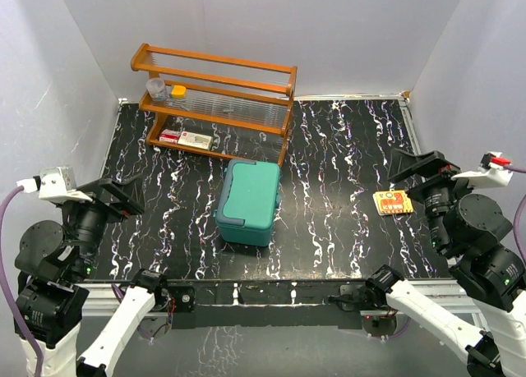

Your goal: Organize the medicine kit

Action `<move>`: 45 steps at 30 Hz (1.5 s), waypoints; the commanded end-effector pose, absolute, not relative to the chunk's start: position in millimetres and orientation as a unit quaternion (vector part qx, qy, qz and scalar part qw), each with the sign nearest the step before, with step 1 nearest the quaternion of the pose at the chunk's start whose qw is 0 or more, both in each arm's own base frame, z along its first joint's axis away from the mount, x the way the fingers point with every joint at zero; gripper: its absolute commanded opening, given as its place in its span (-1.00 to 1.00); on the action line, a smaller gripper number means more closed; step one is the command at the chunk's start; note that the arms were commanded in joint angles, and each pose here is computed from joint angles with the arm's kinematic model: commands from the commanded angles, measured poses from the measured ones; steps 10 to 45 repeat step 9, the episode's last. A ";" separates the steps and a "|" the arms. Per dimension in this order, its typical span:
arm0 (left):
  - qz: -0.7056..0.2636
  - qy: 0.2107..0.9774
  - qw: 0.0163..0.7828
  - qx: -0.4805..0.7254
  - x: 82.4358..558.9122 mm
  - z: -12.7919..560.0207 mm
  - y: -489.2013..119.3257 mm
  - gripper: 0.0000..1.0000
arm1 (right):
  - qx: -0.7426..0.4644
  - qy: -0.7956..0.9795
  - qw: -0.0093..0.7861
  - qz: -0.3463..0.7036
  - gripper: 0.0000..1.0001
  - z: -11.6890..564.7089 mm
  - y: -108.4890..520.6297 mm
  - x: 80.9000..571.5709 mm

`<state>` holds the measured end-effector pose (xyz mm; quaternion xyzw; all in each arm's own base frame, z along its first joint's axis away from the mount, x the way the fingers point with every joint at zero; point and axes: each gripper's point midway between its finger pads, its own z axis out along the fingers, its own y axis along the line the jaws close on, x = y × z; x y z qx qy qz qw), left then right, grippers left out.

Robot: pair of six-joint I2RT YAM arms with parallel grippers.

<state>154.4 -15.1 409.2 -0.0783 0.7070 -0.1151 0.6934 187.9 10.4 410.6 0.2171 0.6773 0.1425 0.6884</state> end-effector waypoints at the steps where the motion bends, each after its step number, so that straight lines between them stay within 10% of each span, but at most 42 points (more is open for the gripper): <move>1: -0.104 0.707 0.696 -0.074 148.2 409.8 -10.7 0.97 | 0.238 0.660 0.697 0.149 0.97 420.0 -1.0 178.6; 45: -0.106 0.712 0.691 -0.073 147.7 412.6 -11.8 0.97 | 0.245 0.653 0.697 0.167 0.97 415.6 -2.1 173.2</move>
